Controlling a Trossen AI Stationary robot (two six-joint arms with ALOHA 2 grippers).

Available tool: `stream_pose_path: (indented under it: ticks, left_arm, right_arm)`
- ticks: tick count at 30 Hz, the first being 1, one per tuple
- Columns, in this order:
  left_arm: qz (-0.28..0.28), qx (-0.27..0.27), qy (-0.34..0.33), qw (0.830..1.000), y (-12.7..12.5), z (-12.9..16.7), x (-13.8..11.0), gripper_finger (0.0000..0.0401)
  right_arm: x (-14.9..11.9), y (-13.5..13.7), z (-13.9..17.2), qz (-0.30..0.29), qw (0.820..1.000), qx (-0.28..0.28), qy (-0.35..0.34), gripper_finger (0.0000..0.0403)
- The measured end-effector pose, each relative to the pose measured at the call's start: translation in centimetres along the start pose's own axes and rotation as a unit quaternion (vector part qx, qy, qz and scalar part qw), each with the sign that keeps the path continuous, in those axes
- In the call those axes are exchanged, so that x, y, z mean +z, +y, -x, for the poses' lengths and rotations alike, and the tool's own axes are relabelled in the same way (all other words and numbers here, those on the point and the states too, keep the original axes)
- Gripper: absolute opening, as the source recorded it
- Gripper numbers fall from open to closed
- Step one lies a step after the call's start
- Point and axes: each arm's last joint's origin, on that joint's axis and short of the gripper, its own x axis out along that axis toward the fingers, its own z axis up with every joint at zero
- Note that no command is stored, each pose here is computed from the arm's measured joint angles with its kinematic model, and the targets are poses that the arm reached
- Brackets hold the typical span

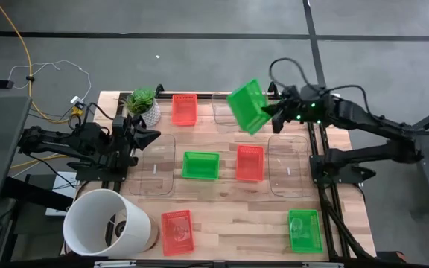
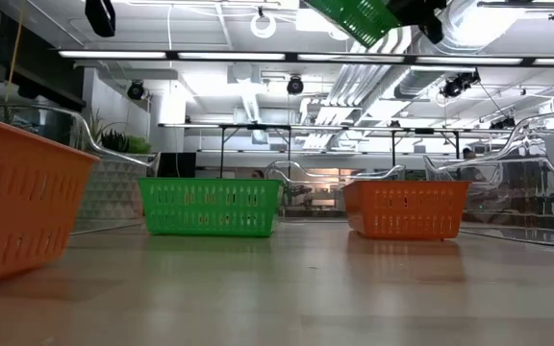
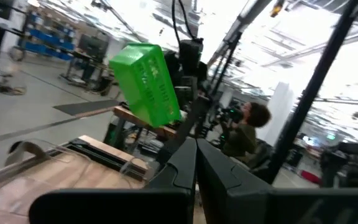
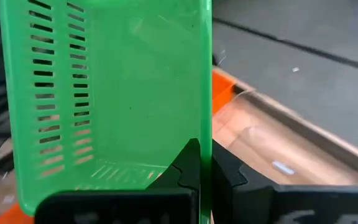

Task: Stack baskets by color
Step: Stack the top green bin on the middle green bin

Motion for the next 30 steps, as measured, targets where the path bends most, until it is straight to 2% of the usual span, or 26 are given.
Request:
stream_pose_path:
  ticks: [5,7,13,19,25,30]
  left_arm:
    - [0.004,-0.004,0.002,1.000,0.0,0.0,0.0,0.0000]
    - [0.001,-0.002,0.001,1.000,0.0,0.0,0.0,0.0000]
    - [0.001,0.002,-0.001,1.000,0.0,0.0,0.0,0.0000]
    - [0.001,0.003,-0.001,1.000,0.0,0.0,0.0,0.0000]
    - [0.001,0.006,-0.002,1.000,0.0,0.0,0.0,0.0000]
    - [0.001,0.018,-0.006,1.000,0.1,0.0,0.0,0.0000]
  right_arm:
    - [-0.9,1.8,-2.0,0.029,0.999,0.030,0.033,0.0000]
    - [-1.2,2.6,-3.1,0.043,0.996,0.062,0.047,0.0000]
    - [-3.2,5.0,-7.1,0.069,0.980,0.146,0.115,0.0000]
    - [-5.2,7.3,-10.9,0.104,0.965,0.202,0.134,0.0000]
    - [-5.0,9.5,-14.6,0.178,0.948,0.195,0.176,0.0000]
    - [-5.5,10.0,-18.8,0.225,0.930,0.169,0.234,0.0000]
